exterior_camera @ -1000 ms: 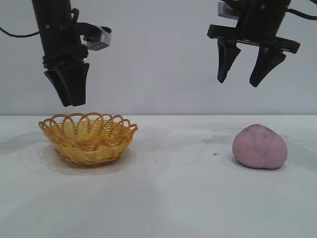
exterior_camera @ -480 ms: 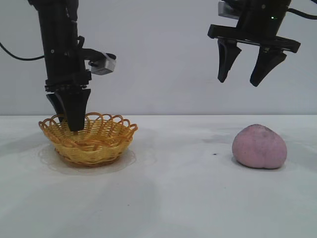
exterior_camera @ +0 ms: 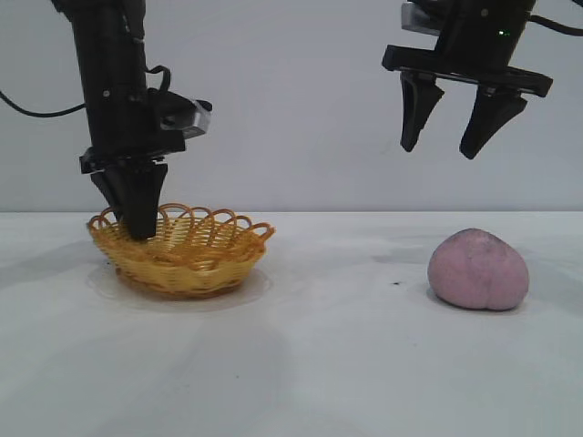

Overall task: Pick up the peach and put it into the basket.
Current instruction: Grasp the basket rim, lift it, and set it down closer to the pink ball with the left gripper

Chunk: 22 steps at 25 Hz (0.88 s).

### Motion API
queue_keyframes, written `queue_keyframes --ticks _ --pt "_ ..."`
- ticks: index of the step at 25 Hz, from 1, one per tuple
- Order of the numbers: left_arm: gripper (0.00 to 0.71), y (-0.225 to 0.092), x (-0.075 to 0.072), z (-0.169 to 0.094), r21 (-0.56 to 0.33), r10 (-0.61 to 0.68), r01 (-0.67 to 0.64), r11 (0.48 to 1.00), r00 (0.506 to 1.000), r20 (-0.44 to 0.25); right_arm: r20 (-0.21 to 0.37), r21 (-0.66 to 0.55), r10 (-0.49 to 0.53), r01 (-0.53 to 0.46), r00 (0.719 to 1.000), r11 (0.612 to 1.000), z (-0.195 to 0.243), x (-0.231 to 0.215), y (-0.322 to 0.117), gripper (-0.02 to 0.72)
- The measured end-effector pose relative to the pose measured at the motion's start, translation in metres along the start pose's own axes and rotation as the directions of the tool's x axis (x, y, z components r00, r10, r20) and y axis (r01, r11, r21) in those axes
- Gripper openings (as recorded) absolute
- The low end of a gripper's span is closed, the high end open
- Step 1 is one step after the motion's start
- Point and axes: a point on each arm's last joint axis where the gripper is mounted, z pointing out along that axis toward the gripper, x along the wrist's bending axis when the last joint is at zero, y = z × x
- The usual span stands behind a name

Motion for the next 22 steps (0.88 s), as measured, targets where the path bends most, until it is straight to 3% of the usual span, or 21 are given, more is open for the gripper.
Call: queue_keyframes --ticks 6,12,16,22 --pt "0.000 0.001 -0.010 -0.043 -0.100 -0.234 0.234 0.967 0.972 0.006 0.008 0.001 -0.008 0.008 1.000 1.000 0.000 -0.001 0.000 0.492" --pt "0.000 -0.011 -0.024 -0.074 -0.135 -0.334 0.333 0.933 0.942 0.022 0.013 -0.001 -0.013 0.013 1.000 1.000 0.000 -0.001 0.000 0.492" --pt "0.000 -0.033 -0.047 -0.070 -0.076 -0.362 0.368 0.927 0.929 0.080 0.014 -0.006 -0.013 0.013 1.000 1.000 0.000 -0.001 0.001 0.492" --pt "0.000 -0.064 -0.082 -0.044 -0.133 -0.451 0.484 0.865 0.866 0.217 0.014 -0.010 -0.013 0.013 1.000 1.000 0.000 -0.001 0.001 0.492"
